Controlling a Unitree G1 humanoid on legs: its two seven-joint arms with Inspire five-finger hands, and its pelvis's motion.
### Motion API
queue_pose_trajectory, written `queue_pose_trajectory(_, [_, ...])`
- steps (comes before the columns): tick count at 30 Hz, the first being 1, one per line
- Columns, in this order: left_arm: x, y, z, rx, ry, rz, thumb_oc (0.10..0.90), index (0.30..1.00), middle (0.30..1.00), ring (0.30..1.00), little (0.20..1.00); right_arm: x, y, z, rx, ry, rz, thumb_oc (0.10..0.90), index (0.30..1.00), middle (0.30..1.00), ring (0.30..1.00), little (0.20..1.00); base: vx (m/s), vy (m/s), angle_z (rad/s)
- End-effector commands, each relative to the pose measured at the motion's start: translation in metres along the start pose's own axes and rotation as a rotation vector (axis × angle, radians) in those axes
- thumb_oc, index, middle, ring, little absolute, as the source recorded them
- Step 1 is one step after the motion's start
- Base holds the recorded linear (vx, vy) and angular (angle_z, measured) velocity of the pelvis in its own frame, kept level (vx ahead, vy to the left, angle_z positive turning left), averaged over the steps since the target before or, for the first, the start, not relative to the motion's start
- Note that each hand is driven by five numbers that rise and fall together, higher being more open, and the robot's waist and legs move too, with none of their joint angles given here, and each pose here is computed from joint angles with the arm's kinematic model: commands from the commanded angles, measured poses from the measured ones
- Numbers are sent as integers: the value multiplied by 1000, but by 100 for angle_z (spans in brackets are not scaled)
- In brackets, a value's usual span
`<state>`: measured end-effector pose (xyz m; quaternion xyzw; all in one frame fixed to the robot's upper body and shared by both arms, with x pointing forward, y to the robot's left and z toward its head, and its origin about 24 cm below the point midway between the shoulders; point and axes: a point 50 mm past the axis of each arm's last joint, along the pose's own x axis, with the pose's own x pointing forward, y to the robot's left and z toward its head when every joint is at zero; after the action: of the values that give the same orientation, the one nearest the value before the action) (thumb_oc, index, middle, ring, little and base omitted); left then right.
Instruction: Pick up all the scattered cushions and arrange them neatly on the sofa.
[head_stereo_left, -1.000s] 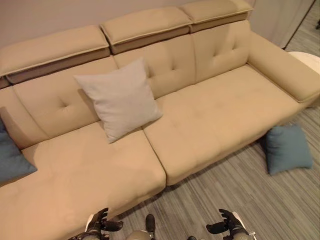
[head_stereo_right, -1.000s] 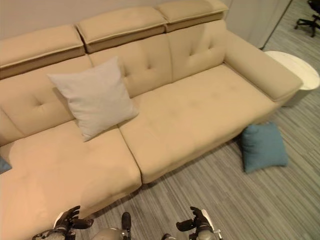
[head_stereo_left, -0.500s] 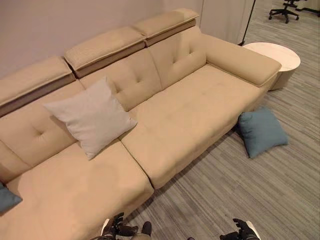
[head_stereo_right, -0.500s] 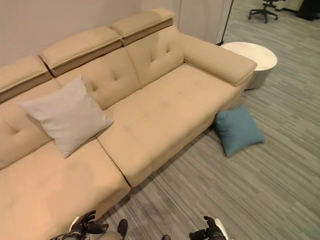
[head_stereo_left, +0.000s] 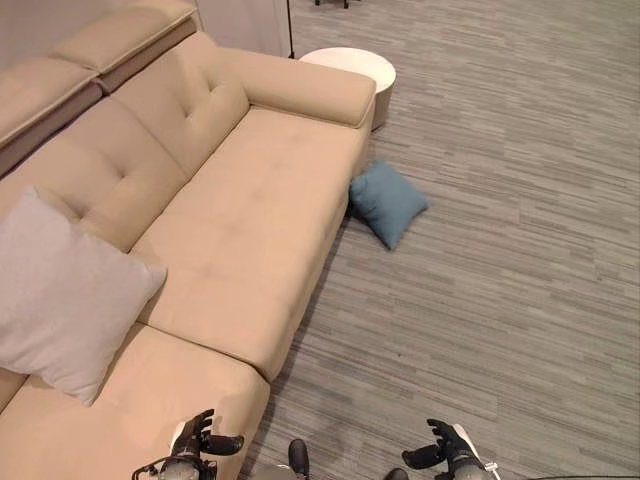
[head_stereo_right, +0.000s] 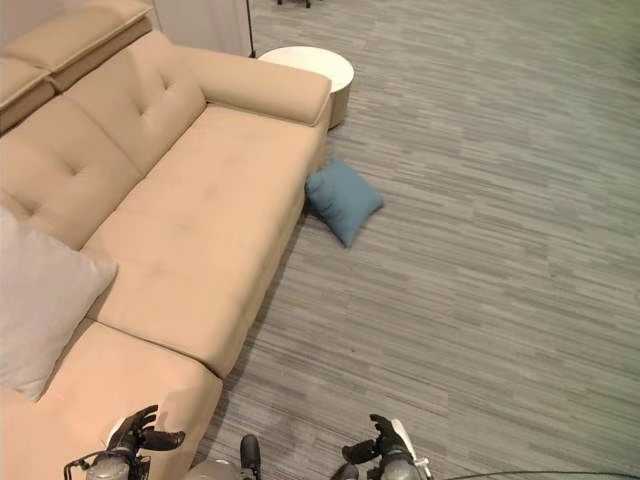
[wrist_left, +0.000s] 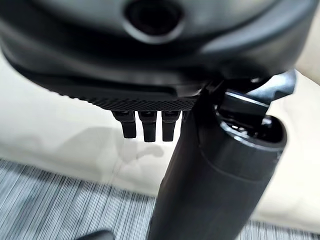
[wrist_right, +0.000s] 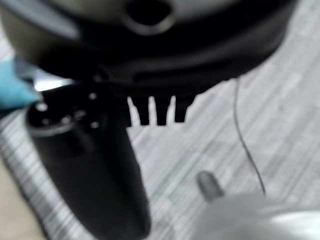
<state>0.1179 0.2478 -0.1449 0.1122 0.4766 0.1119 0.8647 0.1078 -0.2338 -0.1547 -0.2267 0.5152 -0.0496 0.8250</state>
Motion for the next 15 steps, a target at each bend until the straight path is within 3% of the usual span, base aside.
queue_pose_trajectory(1, [5, -23, 36, 49, -134, -81, 800, 900, 900, 900, 900, 6, -42, 10, -18, -33, -128, 800, 900, 900, 900, 900, 76, -243, -9])
queue_pose_trajectory(8, [4, -37, 46, 89, -165, -118, 800, 900, 900, 900, 900, 5, -43, -1, 6, 2, -144, 800, 900, 900, 900, 900, 173, -114, -51])
queue_pose_trajectory(12, [4, -32, 42, 66, -154, -99, 800, 900, 900, 900, 900, 4, -41, -2, 36, 21, -151, 800, 900, 900, 900, 900, 259, 42, -38])
queue_pose_trajectory(15, [4, -25, 30, 59, -108, -82, 800, 900, 900, 900, 900, 4, -35, -3, 43, 23, -131, 800, 900, 900, 900, 900, 249, 40, -114])
